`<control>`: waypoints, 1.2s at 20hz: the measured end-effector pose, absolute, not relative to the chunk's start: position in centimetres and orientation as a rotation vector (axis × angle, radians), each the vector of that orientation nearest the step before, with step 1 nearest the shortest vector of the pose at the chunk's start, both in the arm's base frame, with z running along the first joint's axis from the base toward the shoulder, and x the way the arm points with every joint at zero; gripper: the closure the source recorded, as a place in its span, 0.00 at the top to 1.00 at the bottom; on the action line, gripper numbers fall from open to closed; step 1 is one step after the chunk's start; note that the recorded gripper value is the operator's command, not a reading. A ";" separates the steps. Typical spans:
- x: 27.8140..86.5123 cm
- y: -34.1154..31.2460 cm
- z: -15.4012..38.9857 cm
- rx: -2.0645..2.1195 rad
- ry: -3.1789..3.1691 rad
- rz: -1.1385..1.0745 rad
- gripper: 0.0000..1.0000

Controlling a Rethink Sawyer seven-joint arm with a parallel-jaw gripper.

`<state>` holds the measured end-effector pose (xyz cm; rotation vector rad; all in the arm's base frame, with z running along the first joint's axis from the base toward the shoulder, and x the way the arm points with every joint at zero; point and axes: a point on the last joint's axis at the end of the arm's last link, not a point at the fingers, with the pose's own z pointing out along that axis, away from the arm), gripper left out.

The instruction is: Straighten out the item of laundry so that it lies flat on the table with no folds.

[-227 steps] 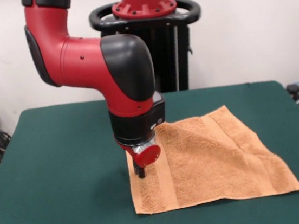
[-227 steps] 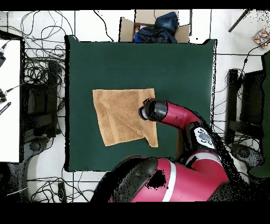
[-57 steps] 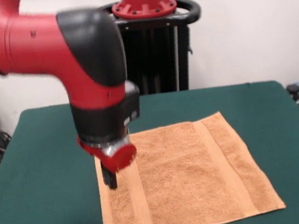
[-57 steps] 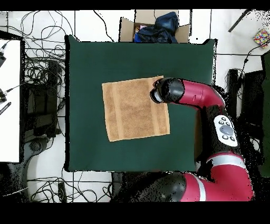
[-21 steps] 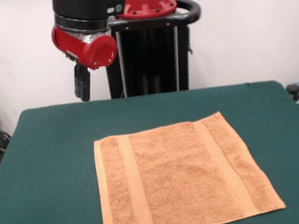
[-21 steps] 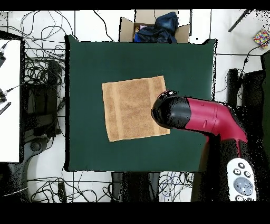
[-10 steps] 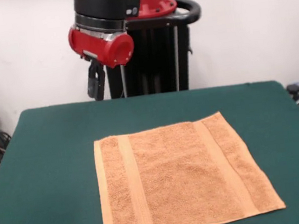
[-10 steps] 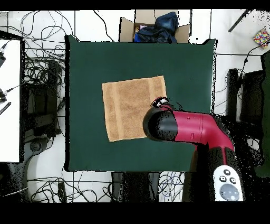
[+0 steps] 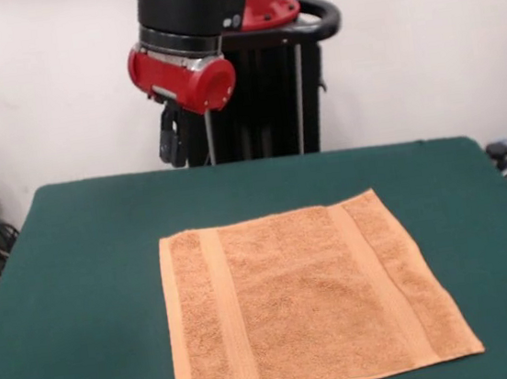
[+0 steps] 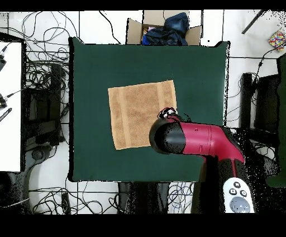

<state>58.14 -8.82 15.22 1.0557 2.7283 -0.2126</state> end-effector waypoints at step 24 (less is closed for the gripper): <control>57.6 -8.3 20.7 1.056 2.670 -0.224 0.00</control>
